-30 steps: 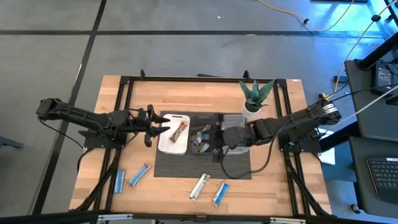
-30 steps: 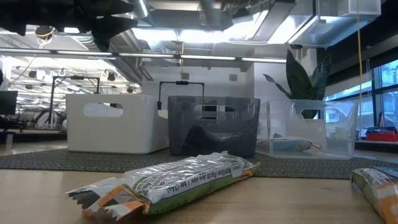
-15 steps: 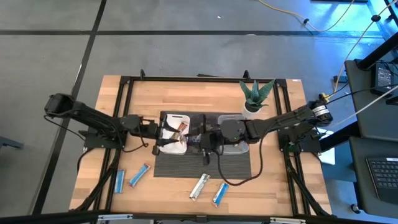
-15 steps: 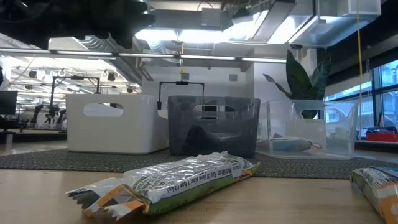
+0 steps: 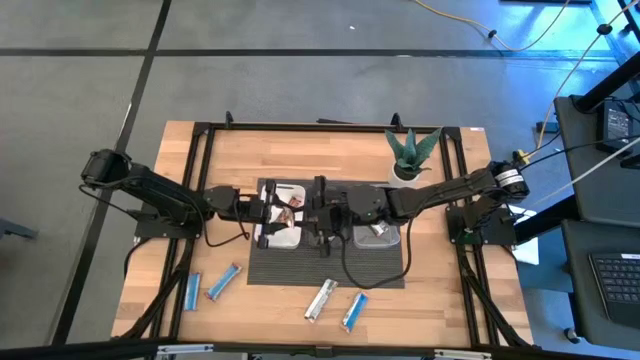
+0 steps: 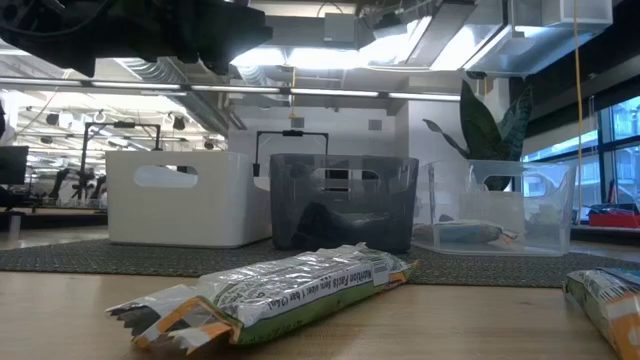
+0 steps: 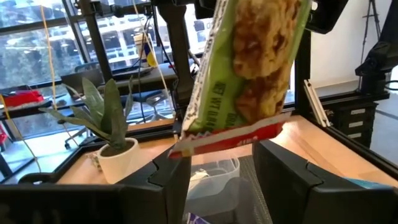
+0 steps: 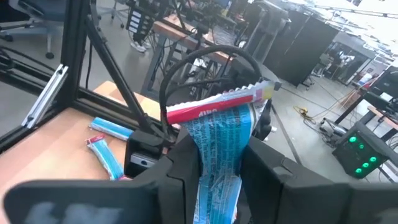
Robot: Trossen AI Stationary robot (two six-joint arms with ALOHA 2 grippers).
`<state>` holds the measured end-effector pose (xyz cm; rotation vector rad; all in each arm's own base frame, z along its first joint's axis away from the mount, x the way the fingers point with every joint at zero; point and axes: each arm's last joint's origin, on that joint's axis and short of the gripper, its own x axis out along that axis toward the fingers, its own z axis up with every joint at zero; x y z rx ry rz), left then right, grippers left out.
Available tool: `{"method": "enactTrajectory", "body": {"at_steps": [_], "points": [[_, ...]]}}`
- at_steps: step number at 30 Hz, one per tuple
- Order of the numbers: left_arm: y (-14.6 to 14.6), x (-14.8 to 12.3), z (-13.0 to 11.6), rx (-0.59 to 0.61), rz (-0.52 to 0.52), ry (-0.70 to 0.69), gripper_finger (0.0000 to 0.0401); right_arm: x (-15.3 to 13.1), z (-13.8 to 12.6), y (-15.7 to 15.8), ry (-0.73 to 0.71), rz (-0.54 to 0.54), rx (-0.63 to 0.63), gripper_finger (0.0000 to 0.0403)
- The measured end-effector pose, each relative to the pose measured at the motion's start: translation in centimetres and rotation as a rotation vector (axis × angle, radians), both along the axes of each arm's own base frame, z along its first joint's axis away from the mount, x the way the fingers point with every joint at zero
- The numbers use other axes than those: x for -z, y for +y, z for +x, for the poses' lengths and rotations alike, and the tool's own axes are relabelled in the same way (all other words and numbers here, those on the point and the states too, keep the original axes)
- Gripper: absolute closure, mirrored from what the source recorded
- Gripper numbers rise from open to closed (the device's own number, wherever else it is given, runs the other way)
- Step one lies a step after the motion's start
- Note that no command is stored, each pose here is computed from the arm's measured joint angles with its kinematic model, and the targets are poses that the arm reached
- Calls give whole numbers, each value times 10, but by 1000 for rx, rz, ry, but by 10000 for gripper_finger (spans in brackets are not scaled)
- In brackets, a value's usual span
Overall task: Pick and place Granola Bars by type
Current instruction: Put the red granola bar into the white bin
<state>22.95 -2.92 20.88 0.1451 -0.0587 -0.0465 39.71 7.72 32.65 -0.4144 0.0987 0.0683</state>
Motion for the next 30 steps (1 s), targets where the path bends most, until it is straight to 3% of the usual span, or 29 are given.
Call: {"method": "enactTrajectory", "body": {"at_steps": [11, 23, 30], "points": [[0, 0, 0, 0, 1, 1, 232, 4, -1, 0, 40, -8, 0, 297], [0, -1, 0, 3, -2, -13, 144, 8, -1, 0, 82, -16, 1, 297], [0, -3, 0, 10, -136, -21, 123, 10, -2, 0, 102, -20, 1, 297]]}}
